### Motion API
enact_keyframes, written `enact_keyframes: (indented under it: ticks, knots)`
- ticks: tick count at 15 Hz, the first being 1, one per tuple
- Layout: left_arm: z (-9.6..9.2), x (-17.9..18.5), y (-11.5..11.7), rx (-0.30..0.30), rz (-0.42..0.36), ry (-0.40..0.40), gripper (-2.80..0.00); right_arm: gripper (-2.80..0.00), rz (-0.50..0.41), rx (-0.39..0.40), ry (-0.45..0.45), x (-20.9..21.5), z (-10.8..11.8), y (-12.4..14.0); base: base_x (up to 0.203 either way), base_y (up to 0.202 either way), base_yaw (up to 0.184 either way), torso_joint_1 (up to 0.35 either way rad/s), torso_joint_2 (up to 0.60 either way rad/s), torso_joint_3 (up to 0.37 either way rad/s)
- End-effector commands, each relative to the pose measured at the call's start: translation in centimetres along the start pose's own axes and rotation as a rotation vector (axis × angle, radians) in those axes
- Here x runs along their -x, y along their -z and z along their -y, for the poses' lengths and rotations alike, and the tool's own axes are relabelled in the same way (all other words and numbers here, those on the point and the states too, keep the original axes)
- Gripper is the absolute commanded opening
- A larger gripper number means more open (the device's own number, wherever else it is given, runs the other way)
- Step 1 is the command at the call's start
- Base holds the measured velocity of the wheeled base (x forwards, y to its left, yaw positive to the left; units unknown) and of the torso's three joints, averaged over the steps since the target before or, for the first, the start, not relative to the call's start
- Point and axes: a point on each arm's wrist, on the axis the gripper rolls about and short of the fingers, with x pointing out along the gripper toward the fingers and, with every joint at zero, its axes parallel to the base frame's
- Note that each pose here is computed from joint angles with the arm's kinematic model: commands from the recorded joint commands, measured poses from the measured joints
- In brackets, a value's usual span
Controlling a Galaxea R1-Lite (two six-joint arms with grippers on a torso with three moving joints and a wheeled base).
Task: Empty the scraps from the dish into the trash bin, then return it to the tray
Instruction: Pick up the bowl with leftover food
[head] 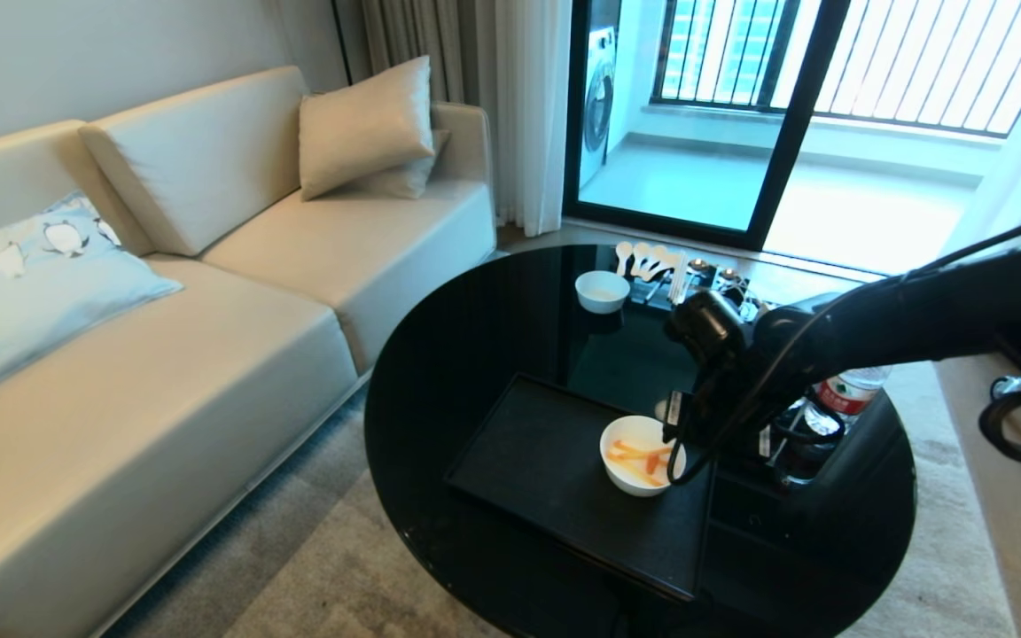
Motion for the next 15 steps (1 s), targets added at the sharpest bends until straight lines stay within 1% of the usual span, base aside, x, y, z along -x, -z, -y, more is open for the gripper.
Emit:
enact_keyframes:
  ticks: [1,3,7,15]
  knots:
    - [0.0,0.0,0.0,0.001,0.001,-0.001,-2.8,0.0,-0.021,-0.008,0.026,-1.3,0.3,0.1,0.0,0.0,0.0,0.0,0.0,0.0]
    - [0.0,0.0,0.0,0.001,0.001,-0.001,-2.8,0.0,-0.036,-0.008,0.045,-2.3,0.5,0.2,0.0,0.0,0.0,0.0,0.0,0.0]
    - [0.0,0.0,0.0,0.001,0.001,-0.001,-2.8,0.0,-0.052,0.0,0.113,-4.9,0.7,0.7,0.0,0.0,0.0,0.0,0.0,0.0]
    - [0.0,0.0,0.0,0.001,0.001,-0.001,-2.8,0.0,-0.031,-0.011,0.111,-7.3,-0.1,-0.7,0.0,0.0,0.0,0.0,0.0,0.0]
